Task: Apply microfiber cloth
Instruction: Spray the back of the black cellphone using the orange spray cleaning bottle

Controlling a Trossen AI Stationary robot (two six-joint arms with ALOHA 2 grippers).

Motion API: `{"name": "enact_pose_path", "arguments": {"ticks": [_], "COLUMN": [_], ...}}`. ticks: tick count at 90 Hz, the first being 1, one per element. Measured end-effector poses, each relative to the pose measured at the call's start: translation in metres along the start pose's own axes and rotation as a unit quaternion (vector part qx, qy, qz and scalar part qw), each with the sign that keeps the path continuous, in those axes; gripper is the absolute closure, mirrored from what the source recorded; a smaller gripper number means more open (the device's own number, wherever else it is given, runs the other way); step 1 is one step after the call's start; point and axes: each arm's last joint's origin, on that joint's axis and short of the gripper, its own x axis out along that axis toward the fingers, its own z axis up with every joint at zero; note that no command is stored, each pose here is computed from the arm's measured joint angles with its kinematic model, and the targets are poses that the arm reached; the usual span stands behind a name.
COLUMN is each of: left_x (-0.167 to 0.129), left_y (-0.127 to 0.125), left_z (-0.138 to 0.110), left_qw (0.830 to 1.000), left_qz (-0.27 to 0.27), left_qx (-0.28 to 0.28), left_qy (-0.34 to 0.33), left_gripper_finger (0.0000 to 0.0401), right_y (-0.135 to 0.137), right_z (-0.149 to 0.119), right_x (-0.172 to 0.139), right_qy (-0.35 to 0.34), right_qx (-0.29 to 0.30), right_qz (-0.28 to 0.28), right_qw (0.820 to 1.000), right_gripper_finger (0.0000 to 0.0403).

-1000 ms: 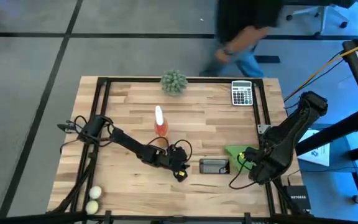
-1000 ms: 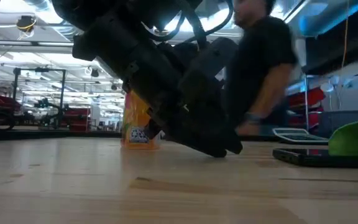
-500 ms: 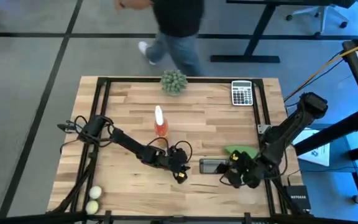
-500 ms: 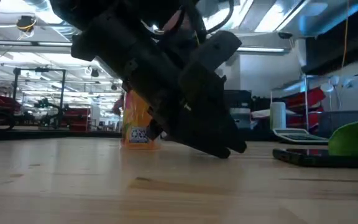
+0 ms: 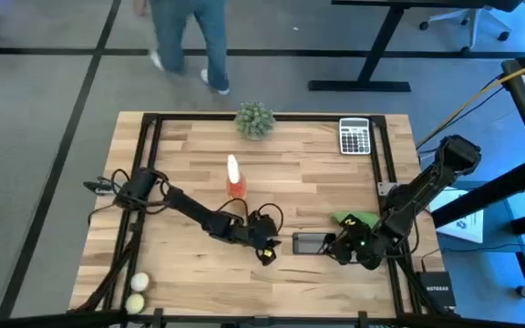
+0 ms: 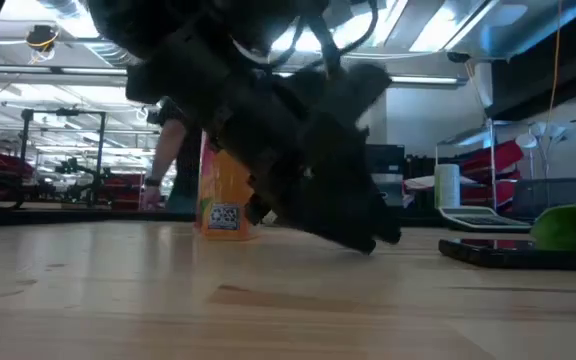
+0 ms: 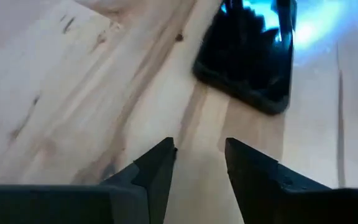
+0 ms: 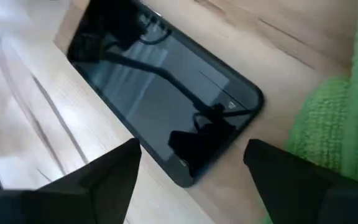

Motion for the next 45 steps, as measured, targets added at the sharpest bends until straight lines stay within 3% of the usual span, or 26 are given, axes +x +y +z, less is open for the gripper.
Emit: {"name": "enact_pose_path", "arguments": {"ticks": [45], "left_x": [0.011], "left_y": [-0.002], "left_z": [-0.004], "left_qw": [0.999], "left_qz": [-0.033], "left_qx": [-0.008], "left_qy": [-0.028], "left_gripper_finger": [0.0270], "right_y": [0.014], "right_z": [0.004], "right_x": [0.017], "right_qy": [-0.035], "right_qx": [0.046], "right_qz": [0.058], "right_qw": [0.997], "right_gripper_finger": [0.0125]}}
